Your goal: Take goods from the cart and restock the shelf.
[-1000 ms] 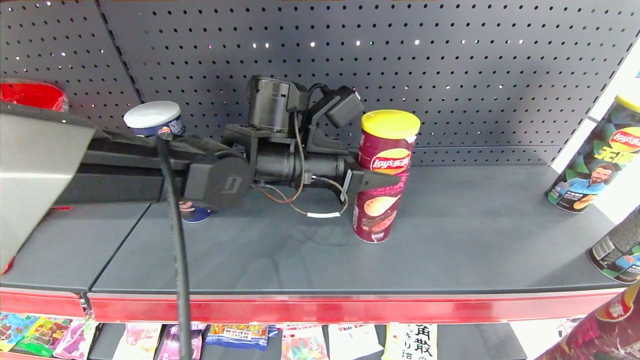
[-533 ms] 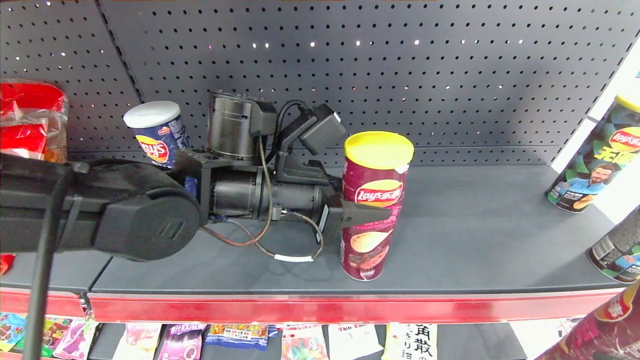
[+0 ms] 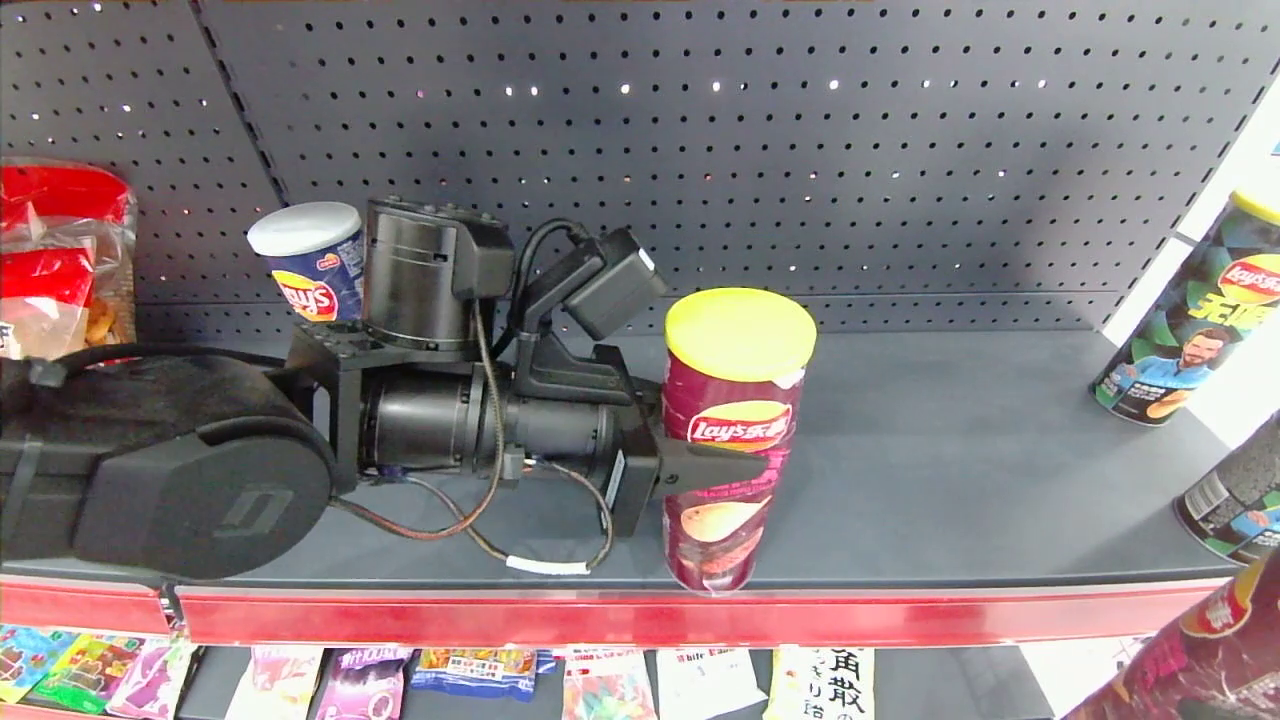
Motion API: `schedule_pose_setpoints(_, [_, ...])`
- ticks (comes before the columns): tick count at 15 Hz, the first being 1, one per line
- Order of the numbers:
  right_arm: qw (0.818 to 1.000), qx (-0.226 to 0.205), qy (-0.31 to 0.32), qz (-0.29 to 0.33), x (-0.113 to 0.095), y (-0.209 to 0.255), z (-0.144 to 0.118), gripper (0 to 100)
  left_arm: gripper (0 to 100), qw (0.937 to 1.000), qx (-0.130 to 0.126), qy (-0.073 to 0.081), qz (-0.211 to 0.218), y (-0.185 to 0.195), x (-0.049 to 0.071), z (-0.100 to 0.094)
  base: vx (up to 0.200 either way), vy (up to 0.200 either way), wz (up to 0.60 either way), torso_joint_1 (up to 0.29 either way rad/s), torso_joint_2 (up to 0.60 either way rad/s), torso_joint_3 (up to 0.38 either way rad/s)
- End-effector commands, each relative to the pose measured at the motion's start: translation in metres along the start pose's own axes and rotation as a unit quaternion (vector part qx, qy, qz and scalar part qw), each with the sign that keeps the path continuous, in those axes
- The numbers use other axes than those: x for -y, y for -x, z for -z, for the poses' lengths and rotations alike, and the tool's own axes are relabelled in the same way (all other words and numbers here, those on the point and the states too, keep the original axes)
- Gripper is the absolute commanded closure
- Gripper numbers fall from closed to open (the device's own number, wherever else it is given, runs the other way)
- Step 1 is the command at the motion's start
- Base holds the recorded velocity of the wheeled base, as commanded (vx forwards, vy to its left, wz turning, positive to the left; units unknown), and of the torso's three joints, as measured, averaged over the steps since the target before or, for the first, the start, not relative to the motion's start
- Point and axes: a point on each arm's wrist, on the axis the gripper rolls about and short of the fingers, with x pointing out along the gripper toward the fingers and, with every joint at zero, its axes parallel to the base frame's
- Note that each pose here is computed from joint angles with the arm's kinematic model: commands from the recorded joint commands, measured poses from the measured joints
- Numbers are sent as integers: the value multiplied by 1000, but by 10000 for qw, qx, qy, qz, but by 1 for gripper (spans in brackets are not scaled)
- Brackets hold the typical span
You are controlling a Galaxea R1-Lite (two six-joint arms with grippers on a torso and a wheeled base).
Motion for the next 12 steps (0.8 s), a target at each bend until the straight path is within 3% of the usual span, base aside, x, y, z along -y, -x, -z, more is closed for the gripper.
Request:
schedule_pose_setpoints(1, [10000,-25,-7,-5,0,-1,0,100,100,10000,-11,-6,8,0,1,1,0,0,0,0,0,0])
schedule_pose_setpoints(2, [10000,-10,-2,-3,0,-1,0,100,100,10000,-5,-11,7,-1,0,1,0,0,0,0,0,0])
schedule_pose_setpoints(3, [10000,-10,-2,-3,0,-1,0,100,0,10000,16,-30,-11,-3,-1,3,0,0,0,0,0,0])
schedule_pose_setpoints(7, [10000,-10,-2,-3,4,-6,-11,100,0,10000,9,3,-48,0,-1,6,0,0,0,0,0,0])
schedule_pose_setpoints(12, [9999,-19,23,-104,19,-34,-56,100,0,9988,-136,222,-423,39,6,31,0,0,0,0,0,0])
